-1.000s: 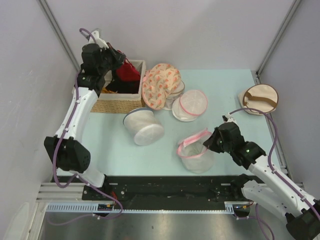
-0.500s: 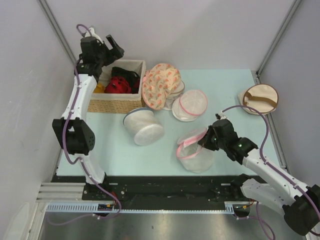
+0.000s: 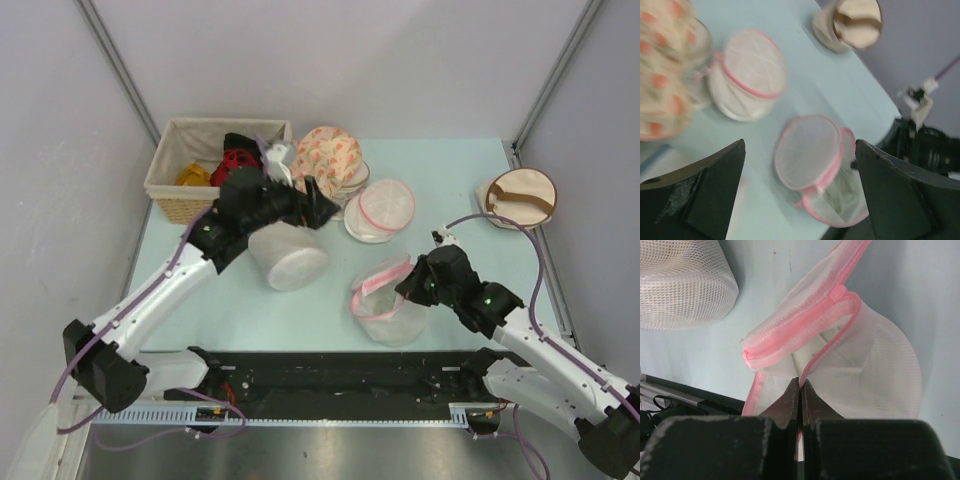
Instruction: Unzip the laundry bag and remove the bra
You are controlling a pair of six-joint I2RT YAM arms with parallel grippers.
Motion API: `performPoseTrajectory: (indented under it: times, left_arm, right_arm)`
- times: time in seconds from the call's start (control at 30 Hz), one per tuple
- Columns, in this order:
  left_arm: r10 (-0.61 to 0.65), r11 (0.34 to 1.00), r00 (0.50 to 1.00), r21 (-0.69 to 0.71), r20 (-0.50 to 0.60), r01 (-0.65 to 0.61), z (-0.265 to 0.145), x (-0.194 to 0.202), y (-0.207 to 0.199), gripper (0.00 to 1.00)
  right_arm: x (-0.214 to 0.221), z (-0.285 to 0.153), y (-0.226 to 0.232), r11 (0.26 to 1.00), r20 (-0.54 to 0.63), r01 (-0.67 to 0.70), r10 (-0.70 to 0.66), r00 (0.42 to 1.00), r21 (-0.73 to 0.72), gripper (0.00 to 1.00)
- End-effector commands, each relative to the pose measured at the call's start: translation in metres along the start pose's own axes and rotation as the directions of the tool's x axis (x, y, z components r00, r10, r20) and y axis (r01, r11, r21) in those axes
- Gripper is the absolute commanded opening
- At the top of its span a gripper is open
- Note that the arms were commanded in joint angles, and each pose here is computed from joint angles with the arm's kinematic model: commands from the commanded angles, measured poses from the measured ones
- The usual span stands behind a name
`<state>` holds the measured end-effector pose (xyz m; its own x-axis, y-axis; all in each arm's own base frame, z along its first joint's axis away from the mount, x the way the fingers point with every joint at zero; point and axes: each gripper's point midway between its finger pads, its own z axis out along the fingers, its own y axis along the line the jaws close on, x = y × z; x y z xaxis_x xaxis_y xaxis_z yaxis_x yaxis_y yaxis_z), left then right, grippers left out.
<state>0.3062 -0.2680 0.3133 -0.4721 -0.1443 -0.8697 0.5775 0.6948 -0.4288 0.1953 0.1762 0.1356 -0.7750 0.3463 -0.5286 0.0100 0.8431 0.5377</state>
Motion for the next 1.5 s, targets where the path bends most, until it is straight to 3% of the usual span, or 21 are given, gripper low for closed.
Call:
performPoseTrajectory:
  times: [0.0,0.23,0.3,0.43,0.73,0.97,1.1,1.23,1.33,1.47]
  left_arm:
    - [-0.042,0.972,0.974,0.216,-0.221,0.091,0.025,0.087,-0.058,0.92]
    - [-0.031,0.942,0.909,0.291,-0.415,0.165,0.042,0.173,-0.111,0.80]
    - [-0.055,0.928,0.906,0.314,-0.420,0.202,0.042,0.181,-0.115,0.76]
    - [0.007,0.959,0.891,0.257,-0.454,0.123,0.040,0.199,-0.120,0.73]
    - [-0.004,0.933,0.844,0.301,-0.537,0.196,0.045,0.238,-0.141,0.62]
    - [-0.039,0.968,0.829,0.185,-0.558,0.170,0.065,0.269,-0.120,0.62]
    - [-0.029,0.988,0.852,0.116,-0.523,0.104,0.077,0.272,-0.109,0.62]
    - [0.013,0.992,0.803,0.109,-0.596,0.065,0.078,0.298,-0.109,0.65]
    - [0.058,0.989,0.790,0.144,-0.610,0.039,0.075,0.306,-0.123,0.73]
    - [0.073,0.994,0.769,0.109,-0.635,-0.005,0.076,0.327,-0.117,0.75]
  right_arm:
    - [-0.005,-0.009,-0.006,0.999,0.043,-0.012,0.010,0.999,0.035,0.00]
    - [0.001,-0.015,-0.010,0.999,0.042,-0.014,0.012,0.999,0.047,0.00]
    - [-0.001,-0.020,-0.013,0.998,0.059,-0.020,0.017,0.998,0.053,0.00]
    - [-0.001,-0.024,-0.018,0.997,0.066,-0.028,0.023,0.998,0.071,0.00]
    - [0.000,-0.024,-0.018,0.997,0.067,-0.030,0.025,0.997,0.068,0.00]
    - [-0.001,-0.025,-0.016,0.998,0.070,-0.035,0.031,0.997,0.059,0.00]
    - [-0.001,-0.027,-0.019,0.997,0.073,-0.038,0.033,0.997,0.065,0.00]
    - [-0.002,-0.027,-0.018,0.998,0.080,-0.035,0.030,0.996,0.061,0.00]
    - [-0.002,-0.026,-0.018,0.998,0.076,-0.036,0.031,0.997,0.061,0.00]
    - [-0.003,-0.027,-0.013,0.998,0.081,-0.044,0.040,0.996,0.042,0.00]
